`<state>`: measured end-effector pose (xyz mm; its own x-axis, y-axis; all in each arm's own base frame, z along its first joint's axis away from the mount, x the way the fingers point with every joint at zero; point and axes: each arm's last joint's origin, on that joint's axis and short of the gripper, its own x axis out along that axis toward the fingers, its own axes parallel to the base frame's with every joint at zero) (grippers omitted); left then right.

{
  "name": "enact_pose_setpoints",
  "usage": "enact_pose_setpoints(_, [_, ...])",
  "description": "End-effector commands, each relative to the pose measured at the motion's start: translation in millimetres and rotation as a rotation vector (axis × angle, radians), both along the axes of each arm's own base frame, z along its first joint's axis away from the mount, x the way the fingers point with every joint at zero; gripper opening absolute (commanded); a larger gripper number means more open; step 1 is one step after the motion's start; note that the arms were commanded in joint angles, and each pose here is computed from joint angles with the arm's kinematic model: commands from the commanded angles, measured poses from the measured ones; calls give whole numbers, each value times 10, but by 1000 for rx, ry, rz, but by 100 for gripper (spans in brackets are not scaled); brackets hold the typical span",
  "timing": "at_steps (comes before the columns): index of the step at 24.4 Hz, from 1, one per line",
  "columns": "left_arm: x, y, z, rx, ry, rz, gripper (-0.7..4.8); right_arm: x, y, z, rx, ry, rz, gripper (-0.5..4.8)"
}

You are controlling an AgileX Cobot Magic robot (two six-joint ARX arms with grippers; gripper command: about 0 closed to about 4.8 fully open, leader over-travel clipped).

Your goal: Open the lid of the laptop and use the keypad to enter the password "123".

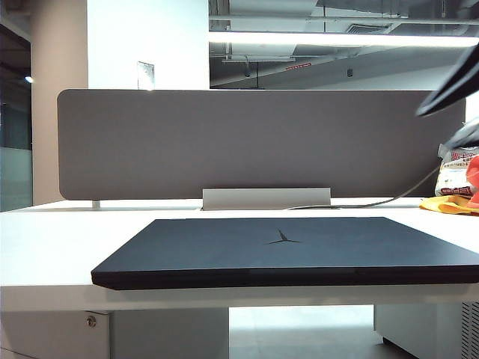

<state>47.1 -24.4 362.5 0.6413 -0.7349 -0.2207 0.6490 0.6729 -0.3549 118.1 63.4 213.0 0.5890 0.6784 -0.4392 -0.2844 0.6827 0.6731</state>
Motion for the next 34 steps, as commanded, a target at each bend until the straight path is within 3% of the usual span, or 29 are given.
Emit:
enact_pose_setpoints(1, [-25, -3, 30, -2, -9, -27, -6, 101, 185, -3, 40, 3, 62, 174])
enact_pose_setpoints(9, [-122, -1, 181, 4, -33, -73, -6, 350, 540, -171, 131, 92, 103, 308])
enact_pose_setpoints(23, [-96, 4, 225, 72, -5, -57, -6, 623, 736, -654, 134, 301, 58, 334])
enact_pose_setpoints(30, [-12, -3, 210, 90, 21, -54, -6, 685, 777, -765, 195, 384, -33, 311])
enact_pose_setpoints(34, [-10, -3, 209, 93, 19, -52, -6, 528, 867, -817, 265, 415, -77, 310])
